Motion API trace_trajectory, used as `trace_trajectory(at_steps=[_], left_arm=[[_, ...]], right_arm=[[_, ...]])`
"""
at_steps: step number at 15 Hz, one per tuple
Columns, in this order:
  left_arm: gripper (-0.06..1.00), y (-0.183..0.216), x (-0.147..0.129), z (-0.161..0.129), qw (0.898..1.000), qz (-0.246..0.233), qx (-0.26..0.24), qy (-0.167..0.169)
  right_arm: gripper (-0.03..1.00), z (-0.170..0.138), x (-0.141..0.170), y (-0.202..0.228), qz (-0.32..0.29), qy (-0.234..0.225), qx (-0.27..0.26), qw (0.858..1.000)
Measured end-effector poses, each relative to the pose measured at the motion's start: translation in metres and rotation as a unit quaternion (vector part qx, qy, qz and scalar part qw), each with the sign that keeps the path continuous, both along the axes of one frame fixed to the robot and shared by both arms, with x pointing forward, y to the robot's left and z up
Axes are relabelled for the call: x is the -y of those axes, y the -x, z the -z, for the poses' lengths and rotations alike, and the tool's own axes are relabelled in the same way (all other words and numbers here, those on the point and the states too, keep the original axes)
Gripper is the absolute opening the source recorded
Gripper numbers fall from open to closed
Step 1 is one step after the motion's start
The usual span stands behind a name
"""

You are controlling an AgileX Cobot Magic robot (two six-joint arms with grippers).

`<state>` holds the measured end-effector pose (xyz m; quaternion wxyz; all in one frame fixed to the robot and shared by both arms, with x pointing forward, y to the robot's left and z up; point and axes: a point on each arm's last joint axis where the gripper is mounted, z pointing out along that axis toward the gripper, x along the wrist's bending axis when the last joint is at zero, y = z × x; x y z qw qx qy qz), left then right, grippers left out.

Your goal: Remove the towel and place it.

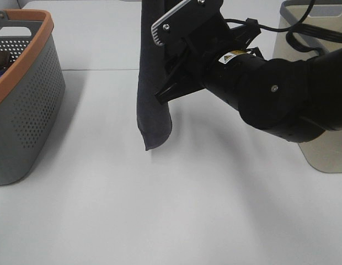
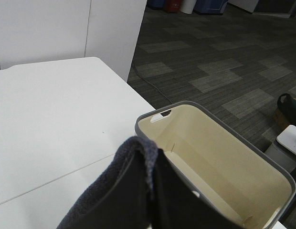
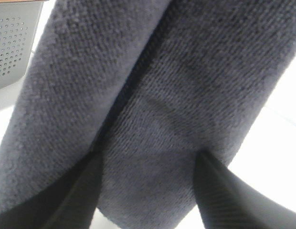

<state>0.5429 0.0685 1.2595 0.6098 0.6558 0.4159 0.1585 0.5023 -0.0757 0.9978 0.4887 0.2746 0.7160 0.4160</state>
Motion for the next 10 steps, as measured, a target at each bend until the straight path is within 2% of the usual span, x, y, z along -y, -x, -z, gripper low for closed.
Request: trace_trajectory(at_steps=[5,8,10], left_arm=[[0.00,0.002,0.001,0.003,1.000,0.007,-0.018,-0.005],[0.00,0.003,0.002,0.005,0.999,0.014,-0.033,-0.004],[0.00,0.003,0.002,0.005,0.999,0.015,-0.036,-0.006]], right_arm=[[0.58,0.014,-0.003,-0.004,0.008,-0.003,-0.019,1.000],[0.59,0.014,-0.005,-0.011,0.040,-0.031,-0.034,0.998],[0.57,0.008,-0.007,-0.014,0.045,-0.043,-0.027,0.998]])
